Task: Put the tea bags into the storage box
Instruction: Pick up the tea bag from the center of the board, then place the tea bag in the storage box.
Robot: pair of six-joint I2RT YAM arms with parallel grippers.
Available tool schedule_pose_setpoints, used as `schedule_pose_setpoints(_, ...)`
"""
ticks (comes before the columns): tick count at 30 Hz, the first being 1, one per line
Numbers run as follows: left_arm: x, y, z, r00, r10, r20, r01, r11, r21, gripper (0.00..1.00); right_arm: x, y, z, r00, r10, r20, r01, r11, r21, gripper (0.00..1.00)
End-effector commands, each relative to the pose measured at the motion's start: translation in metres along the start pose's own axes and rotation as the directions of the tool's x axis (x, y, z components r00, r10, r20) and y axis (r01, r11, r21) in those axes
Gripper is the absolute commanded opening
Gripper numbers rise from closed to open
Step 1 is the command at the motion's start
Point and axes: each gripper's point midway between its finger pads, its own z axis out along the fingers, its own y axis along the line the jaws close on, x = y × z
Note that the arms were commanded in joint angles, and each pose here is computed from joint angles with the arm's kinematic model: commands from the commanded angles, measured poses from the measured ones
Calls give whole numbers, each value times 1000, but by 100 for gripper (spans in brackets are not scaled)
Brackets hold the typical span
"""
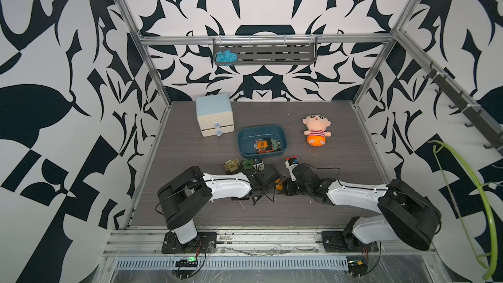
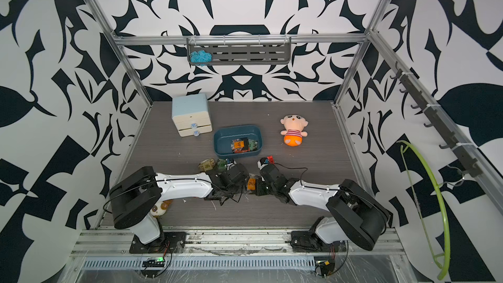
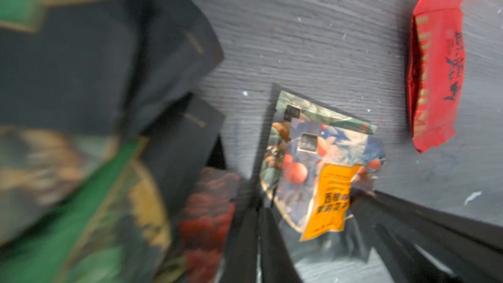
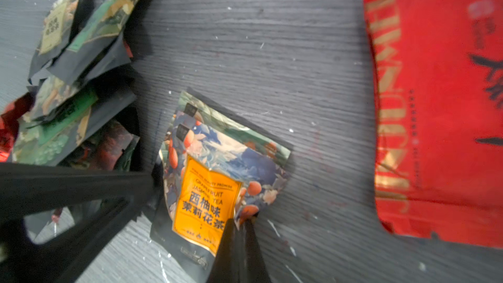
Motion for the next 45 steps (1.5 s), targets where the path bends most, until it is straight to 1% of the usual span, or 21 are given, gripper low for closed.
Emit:
schedule_pose_setpoints(1, -16, 11, -24, 997, 5, 82, -3, 1000, -25, 24, -19, 5, -15, 996, -25, 86, 25, 1000, -4, 0)
schedule_pose_setpoints(4, -27, 19, -42, 989, -26, 147, 30, 999, -22, 41, -25, 1, -30, 988, -16, 151, 15, 1000, 8, 0)
schedule_pose_setpoints(6, -31, 22, -52, 984, -42, 172, 43, 999, -5, 48, -32, -3, -43, 977, 3, 211, -7, 1000, 19, 0)
schedule_pose_setpoints(9, -35, 30, -68, 978, -43, 203, 44, 999, -2, 69, -50, -8, -70, 956, 36, 290, -59, 996, 68, 0)
schedule_pose_setpoints(10, -37, 35, -74, 975, -45, 218, 49, 999, -11, 75, -58, -13, -82, 947, 44, 318, -82, 991, 108, 0)
schedule_pose_setpoints(11, -40, 40, -79, 971, -47, 236, 53, 998, -20, 82, -64, -13, -92, 941, 50, 335, -95, 988, 120, 0)
schedule_pose_setpoints(12, -42, 47, -83, 965, -49, 259, 60, 998, -33, 93, -72, -9, -102, 934, 53, 355, -101, 988, 119, 0)
schedule_pose_setpoints(13, -45, 52, -92, 956, -67, 287, 75, 997, -19, 99, -79, -6, -112, 927, 54, 372, -105, 988, 117, 0)
schedule_pose_setpoints(16, -49, 71, -103, 931, -107, 349, 115, 993, -1, 100, -101, 10, -133, 910, 62, 411, -105, 991, 83, 0)
schedule_pose_setpoints(18, -49, 78, -108, 920, -125, 372, 123, 992, 30, 100, -116, 21, -140, 904, 54, 425, -96, 992, 77, 0)
schedule_pose_setpoints(22, -45, 95, -116, 901, -167, 400, 145, 986, 85, 100, -146, 38, -137, 908, 16, 418, -70, 991, 115, 0)
schedule_pose_setpoints(26, -37, 112, -119, 900, -181, 397, 155, 983, 96, 100, -175, 53, -115, 927, -52, 372, -13, 985, 172, 0)
schedule_pose_setpoints(29, -29, 125, -120, 900, -212, 382, 188, 977, 100, 100, -194, 58, -89, 944, -108, 311, 37, 973, 227, 0)
schedule_pose_setpoints(31, -23, 132, -120, 899, -241, 365, 215, 970, 111, 98, -205, 56, -69, 955, -118, 271, 49, 968, 247, 0)
schedule_pose_setpoints(33, -16, 132, -121, 909, -254, 330, 218, 965, 143, 97, -213, 48, -47, 969, -106, 222, 44, 962, 268, 0)
schedule_pose_setpoints(35, -11, 130, -121, 918, -258, 301, 212, 961, 178, 96, -218, 40, -28, 979, -82, 185, 31, 965, 262, 0)
schedule_pose_setpoints(36, -9, 130, -122, 919, -263, 294, 213, 958, 192, 96, -217, 40, -15, 986, -67, 151, 31, 972, 233, 0)
schedule_pose_setpoints(38, -6, 134, -123, 920, -270, 284, 218, 955, 202, 96, -217, 34, -2, 991, -54, 120, 23, 970, 241, 0)
schedule_pose_setpoints(41, -2, 142, -126, 914, -295, 279, 242, 948, 207, 96, -215, 31, 13, 994, -59, 88, 35, 967, 253, 0)
schedule_pose_setpoints(45, 0, 146, -127, 906, -322, 275, 258, 935, 244, 95, -209, 25, 30, 998, -57, 40, 44, 960, 275, 0)
